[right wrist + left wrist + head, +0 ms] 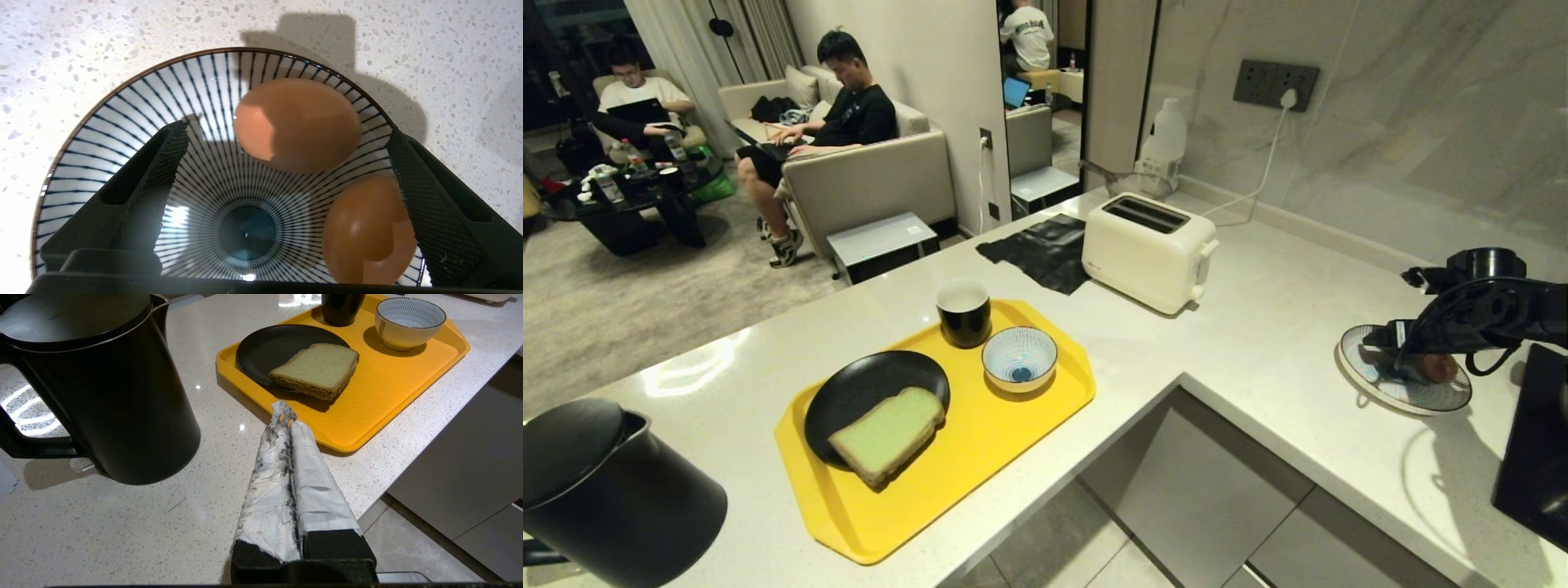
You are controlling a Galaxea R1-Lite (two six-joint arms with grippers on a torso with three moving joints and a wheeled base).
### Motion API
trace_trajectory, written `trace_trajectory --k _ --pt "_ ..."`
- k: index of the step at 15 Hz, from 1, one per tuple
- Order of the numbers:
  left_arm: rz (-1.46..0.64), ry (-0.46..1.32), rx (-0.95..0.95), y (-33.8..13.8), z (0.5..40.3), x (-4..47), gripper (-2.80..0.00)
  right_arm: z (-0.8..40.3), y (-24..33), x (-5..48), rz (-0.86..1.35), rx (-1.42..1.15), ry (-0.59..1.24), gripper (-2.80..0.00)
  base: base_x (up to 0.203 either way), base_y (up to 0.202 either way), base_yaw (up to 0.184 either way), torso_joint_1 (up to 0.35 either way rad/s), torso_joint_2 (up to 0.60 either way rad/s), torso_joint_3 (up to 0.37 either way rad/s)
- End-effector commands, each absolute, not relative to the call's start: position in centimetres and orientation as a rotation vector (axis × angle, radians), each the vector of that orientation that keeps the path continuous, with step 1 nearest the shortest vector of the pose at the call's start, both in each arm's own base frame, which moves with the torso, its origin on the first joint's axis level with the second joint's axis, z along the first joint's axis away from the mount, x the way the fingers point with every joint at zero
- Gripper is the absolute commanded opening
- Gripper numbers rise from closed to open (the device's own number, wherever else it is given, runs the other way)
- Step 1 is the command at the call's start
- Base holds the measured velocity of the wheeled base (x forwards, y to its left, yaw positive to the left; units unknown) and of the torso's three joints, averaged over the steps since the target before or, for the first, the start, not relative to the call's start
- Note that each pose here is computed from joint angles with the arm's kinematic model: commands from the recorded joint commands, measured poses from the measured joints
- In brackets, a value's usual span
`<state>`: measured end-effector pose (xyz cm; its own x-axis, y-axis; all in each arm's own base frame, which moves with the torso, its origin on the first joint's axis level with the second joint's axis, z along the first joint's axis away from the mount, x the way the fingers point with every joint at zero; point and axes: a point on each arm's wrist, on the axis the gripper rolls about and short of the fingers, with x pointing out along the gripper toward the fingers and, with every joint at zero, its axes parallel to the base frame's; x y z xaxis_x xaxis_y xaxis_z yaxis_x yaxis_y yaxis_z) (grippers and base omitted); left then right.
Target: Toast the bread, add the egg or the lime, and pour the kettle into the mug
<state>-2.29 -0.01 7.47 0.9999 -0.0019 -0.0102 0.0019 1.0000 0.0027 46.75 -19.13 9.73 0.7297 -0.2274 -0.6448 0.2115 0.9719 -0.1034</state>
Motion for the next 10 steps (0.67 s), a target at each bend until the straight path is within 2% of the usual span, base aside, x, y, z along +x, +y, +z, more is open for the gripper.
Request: trace_trajectory --k 1,10 --pt "-0.002 0.008 0.003 -0.01 7.46 -2.32 -2.8 9.49 -19.13 46.79 -0.239 -0.023 0.719 0.0 0.0 0.0 0.0 0.0 0.0 0.0" --pt "-0.002 0.008 0.003 -0.01 7.46 -2.32 -2.8 9.57 -19.14 46.83 -0.238 -0.025 0.714 0.0 0.0 0.0 0.0 0.0 0.0 0.0"
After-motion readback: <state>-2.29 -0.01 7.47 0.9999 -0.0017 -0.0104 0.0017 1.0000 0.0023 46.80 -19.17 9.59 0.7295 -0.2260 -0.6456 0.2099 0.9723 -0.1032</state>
